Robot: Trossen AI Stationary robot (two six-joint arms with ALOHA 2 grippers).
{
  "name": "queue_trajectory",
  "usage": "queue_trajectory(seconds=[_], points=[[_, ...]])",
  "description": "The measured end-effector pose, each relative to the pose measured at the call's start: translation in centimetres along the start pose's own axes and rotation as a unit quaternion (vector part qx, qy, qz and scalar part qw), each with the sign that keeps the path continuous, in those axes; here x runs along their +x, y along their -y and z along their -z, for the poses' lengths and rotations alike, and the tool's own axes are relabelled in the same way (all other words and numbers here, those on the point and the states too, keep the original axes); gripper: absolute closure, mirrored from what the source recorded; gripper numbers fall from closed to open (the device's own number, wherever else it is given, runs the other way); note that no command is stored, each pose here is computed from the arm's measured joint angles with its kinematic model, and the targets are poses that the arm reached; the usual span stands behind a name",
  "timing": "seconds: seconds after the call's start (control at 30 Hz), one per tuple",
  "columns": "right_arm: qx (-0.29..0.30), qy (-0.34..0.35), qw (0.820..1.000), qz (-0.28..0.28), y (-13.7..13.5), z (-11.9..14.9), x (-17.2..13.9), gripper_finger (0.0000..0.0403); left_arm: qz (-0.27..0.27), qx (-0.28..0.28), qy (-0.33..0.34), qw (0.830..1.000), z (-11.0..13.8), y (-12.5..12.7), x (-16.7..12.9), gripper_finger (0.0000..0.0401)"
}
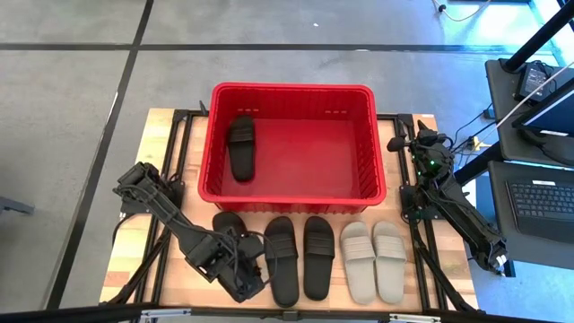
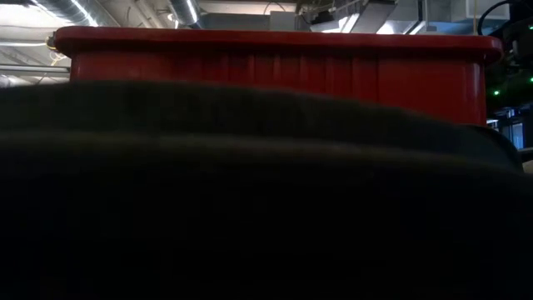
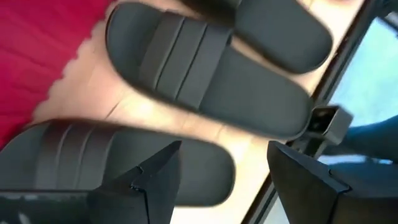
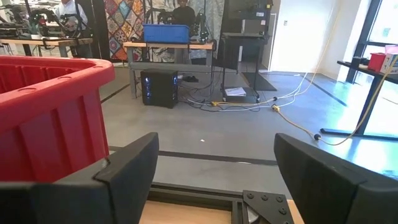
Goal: Pick and place slides into bin
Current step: Put the black slide into the red bin
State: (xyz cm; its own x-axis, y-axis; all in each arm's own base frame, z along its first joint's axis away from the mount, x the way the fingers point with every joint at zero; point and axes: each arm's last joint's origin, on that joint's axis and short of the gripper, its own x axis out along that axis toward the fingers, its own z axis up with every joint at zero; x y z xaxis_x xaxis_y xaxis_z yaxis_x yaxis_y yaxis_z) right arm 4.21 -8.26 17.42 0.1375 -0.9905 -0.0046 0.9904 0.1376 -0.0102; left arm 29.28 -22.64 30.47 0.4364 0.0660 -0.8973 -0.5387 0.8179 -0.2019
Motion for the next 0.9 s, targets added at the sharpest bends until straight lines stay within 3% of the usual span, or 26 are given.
queue_trajectory(seconds=[0.3,0.5,0.7,0.9], points=[[0.000,0.000,1.000,0.000,0.0,0.0,0.0,0.0083,-0.109,-0.027,-0.109,0.988,1.3,-1.9,0.6,0.0174],[0.000,0.000,1.000,0.000,0.0,0.0,0.0,0.0083,-0.162,-0.015,-0.129,0.978,2.2,-1.4,3.3,0.0174],[0.000,0.000,1.000,0.000,0.0,0.0,0.0,0.0083,-0.262,-0.005,-0.159,0.952,3.3,-1.9,6.1,0.0174],[0.000,0.000,1.000,0.000,0.0,0.0,0.0,0.0083,-0.294,-0.002,-0.144,0.945,3.2,-1.9,8.2,0.0174]])
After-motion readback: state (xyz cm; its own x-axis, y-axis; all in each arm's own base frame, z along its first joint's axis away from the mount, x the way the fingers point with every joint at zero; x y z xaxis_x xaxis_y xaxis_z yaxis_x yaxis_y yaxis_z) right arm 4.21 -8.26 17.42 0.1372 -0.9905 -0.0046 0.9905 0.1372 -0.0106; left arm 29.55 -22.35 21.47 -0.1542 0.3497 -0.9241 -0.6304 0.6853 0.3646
